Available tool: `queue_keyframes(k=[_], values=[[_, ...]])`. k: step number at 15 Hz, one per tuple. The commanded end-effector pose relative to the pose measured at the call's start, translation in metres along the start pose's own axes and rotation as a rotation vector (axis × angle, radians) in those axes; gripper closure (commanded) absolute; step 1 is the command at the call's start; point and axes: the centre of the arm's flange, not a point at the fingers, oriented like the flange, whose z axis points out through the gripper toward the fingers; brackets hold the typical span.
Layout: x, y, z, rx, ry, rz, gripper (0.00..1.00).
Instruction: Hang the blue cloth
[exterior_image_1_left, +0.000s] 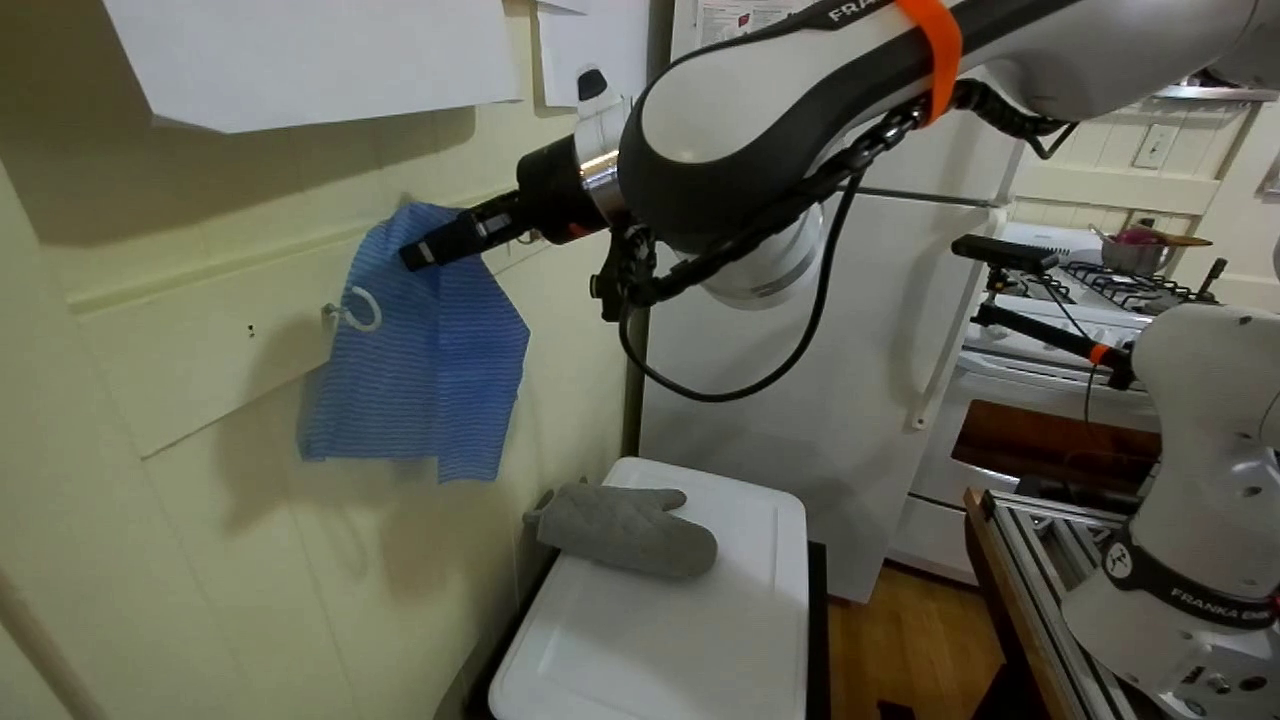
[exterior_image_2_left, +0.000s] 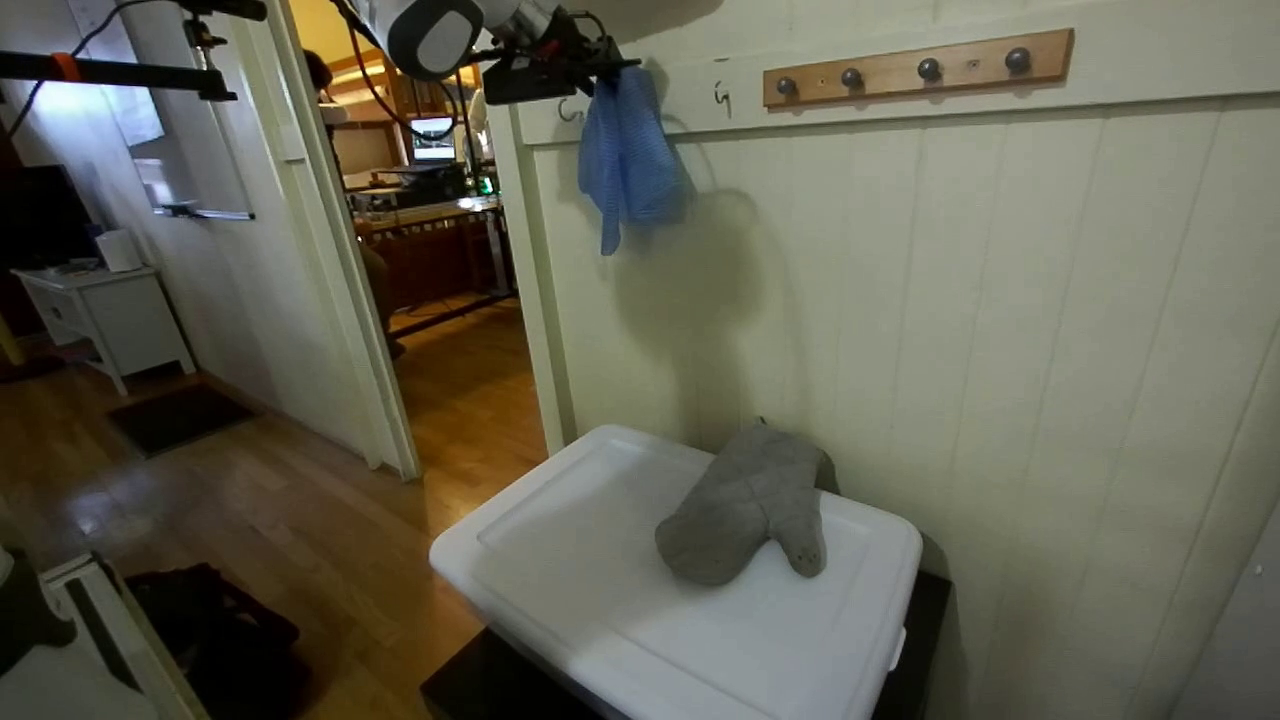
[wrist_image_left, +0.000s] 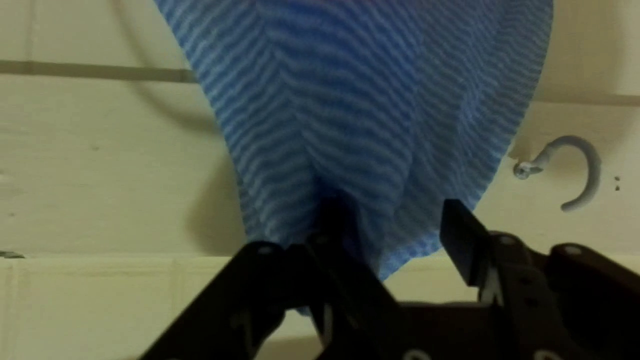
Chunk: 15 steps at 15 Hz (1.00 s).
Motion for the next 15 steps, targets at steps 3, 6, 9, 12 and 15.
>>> queue_keyframes(k=[3,6,9,12,15], values=[[0.009,-0.016,-0.012,0.033,-0.129,0.040,0.00],[0.002,-0.019,-0.011,0.055,-0.190,0.052,0.00],[-0.001,-0.014,-0.010,0.052,-0.236,0.073,0.00],[0.000,-0.009,-0.010,0.049,-0.277,0.091,0.00],[0.004,-0.010,-0.013,0.039,-0.332,0.108,0.00]])
